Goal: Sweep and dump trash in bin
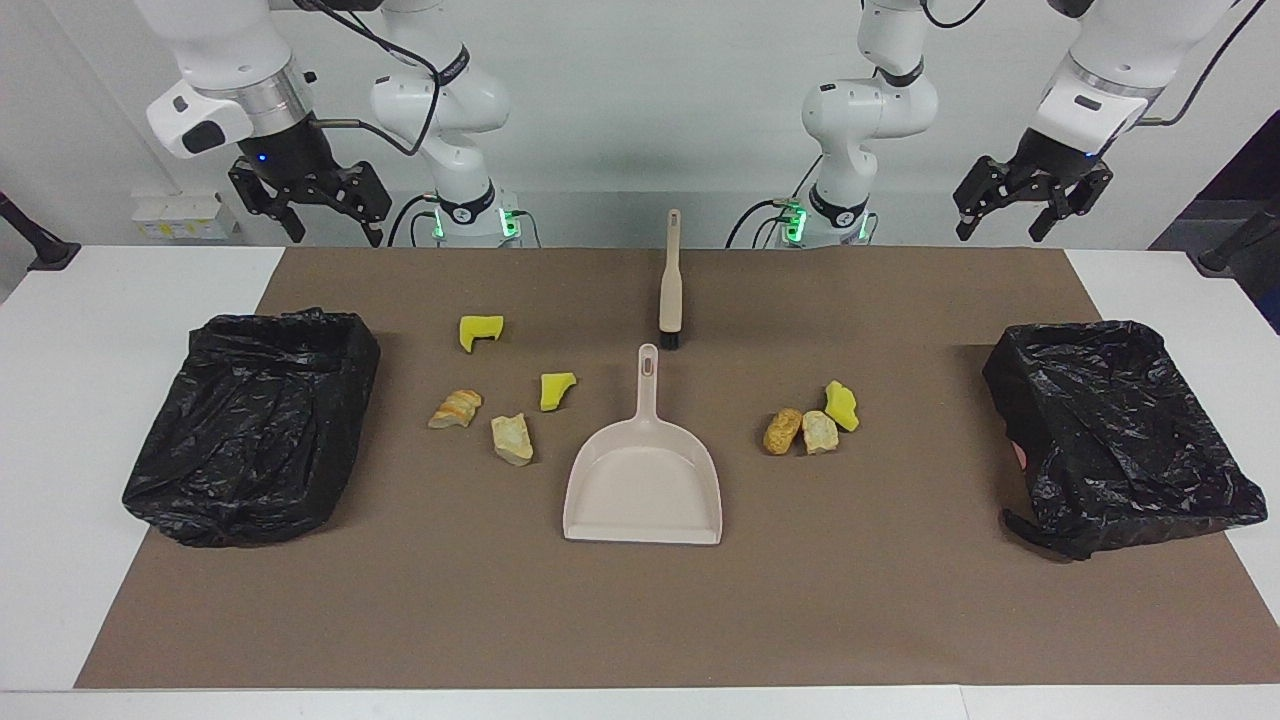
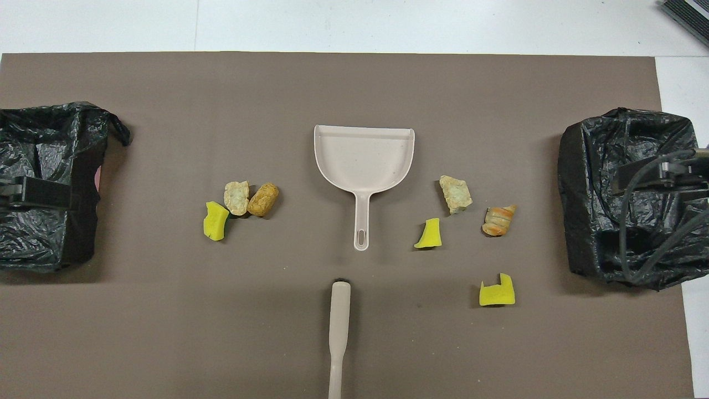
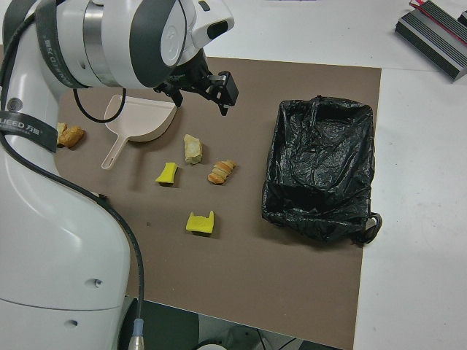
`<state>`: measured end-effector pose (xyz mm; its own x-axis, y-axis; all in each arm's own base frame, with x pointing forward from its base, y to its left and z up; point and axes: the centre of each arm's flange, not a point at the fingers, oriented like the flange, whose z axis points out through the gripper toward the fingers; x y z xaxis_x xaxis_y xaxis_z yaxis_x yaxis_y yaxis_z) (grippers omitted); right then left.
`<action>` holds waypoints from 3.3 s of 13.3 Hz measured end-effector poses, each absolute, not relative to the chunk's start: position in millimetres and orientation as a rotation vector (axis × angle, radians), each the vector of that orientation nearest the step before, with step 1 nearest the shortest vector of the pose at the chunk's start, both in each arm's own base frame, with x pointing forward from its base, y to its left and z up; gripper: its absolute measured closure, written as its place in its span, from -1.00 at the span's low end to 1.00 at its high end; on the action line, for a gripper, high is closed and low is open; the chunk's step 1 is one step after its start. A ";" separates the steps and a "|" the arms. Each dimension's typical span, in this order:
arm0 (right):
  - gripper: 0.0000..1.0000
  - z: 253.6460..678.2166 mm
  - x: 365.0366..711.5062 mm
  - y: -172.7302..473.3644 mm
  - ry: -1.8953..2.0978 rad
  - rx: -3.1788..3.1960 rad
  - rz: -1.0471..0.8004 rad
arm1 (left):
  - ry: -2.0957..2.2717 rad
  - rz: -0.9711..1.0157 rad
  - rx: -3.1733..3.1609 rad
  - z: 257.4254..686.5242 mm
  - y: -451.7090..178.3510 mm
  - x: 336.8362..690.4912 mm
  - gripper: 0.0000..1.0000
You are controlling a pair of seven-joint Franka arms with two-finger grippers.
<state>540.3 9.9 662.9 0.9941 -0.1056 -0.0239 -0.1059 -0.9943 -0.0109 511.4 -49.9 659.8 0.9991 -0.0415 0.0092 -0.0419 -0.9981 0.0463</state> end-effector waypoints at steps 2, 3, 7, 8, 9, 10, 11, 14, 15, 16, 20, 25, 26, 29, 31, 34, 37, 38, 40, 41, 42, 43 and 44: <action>-1.00 662.7 540.2 9.9 0.166 -3.125 0.038 | -0.083 -0.007 3.095 653.7 -58.5 509.5 -1.00; -1.00 662.8 540.1 9.9 0.166 -3.125 0.039 | -0.093 -0.016 3.096 649.5 -64.4 506.9 -1.00; -1.00 662.7 539.8 9.9 0.166 -3.125 0.041 | -0.130 -0.048 3.105 619.9 -98.8 481.3 -1.00; -1.00 662.6 539.8 9.9 0.166 -3.125 0.042 | -0.127 -0.057 3.108 611.8 -110.5 475.5 -1.00; -1.00 662.5 539.7 9.9 0.166 -3.125 0.043 | -0.129 -0.063 3.110 603.1 -123.0 470.6 -1.00; -1.00 662.5 539.6 9.9 0.166 -3.125 0.044 | -0.137 -0.073 3.112 594.4 -133.8 466.3 -1.00; -1.00 662.5 539.5 9.9 0.166 -3.125 0.045 | -0.139 -0.077 3.114 585.9 -145.2 462.3 -1.00; -1.00 662.7 539.2 9.9 0.166 -3.125 0.045 | -0.135 -0.080 3.120 560.3 -186.2 446.9 -1.00; -1.00 662.8 539.1 9.9 0.166 -3.125 0.045 | -0.138 -0.082 3.122 554.2 -197.1 441.4 -1.00; -1.00 662.9 538.8 9.9 0.166 -3.125 0.045 | -0.142 -0.079 3.122 551.4 -203.7 437.6 -1.00; -1.00 662.3 538.1 9.7 0.166 -3.125 0.049 | -0.125 -0.058 3.116 555.1 -199.3 437.7 -1.00; -1.00 662.1 534.7 12.1 0.159 -3.126 0.055 | -0.075 0.002 3.102 570.6 -181.8 447.3 -1.00; -1.00 662.1 534.3 18.7 0.139 -3.128 0.055 | -0.071 0.031 3.096 579.7 -173.5 452.3 -1.00; -1.00 661.4 536.6 49.2 0.099 -3.135 0.014 | -0.061 0.107 3.083 604.0 -143.0 466.1 -1.00; -1.00 654.1 542.4 73.3 0.119 -3.133 -0.011 | -0.049 0.126 3.081 611.4 -130.5 470.1 -1.00; -1.00 629.1 554.8 119.3 0.121 -3.147 -0.008 | -0.080 0.067 3.094 605.6 -139.4 463.7 -1.00; -1.00 590.9 568.1 171.4 0.143 -3.170 0.020 | -0.124 -0.027 3.112 578.6 -178.9 445.7 -1.00; -1.00 576.0 573.2 190.5 0.165 -3.170 0.020 | -0.144 -0.063 3.120 566.9 -196.1 436.3 -1.00; -1.00 549.7 578.7 225.8 0.211 -3.169 0.018 | -0.195 -0.115 3.132 548.4 -221.1 418.3 -1.00; -1.00 536.7 579.8 245.7 0.232 -3.165 0.010 | -0.210 -0.128 3.137 540.6 -232.4 407.3 -1.00; -1.00 524.6 580.5 264.9 0.240 -3.159 -0.006 | -0.220 -0.129 3.141 533.8 -245.0 394.2 -1.00; -1.00 513.4 581.5 280.7 0.237 -3.152 -0.020 | -0.229 -0.129 3.146 527.0 -259.3 379.2 -1.00; -1.00 502.2 582.8 292.6 0.219 -3.148 -0.026 | -0.241 -0.126 3.149 521.4 -273.2 363.4 -1.00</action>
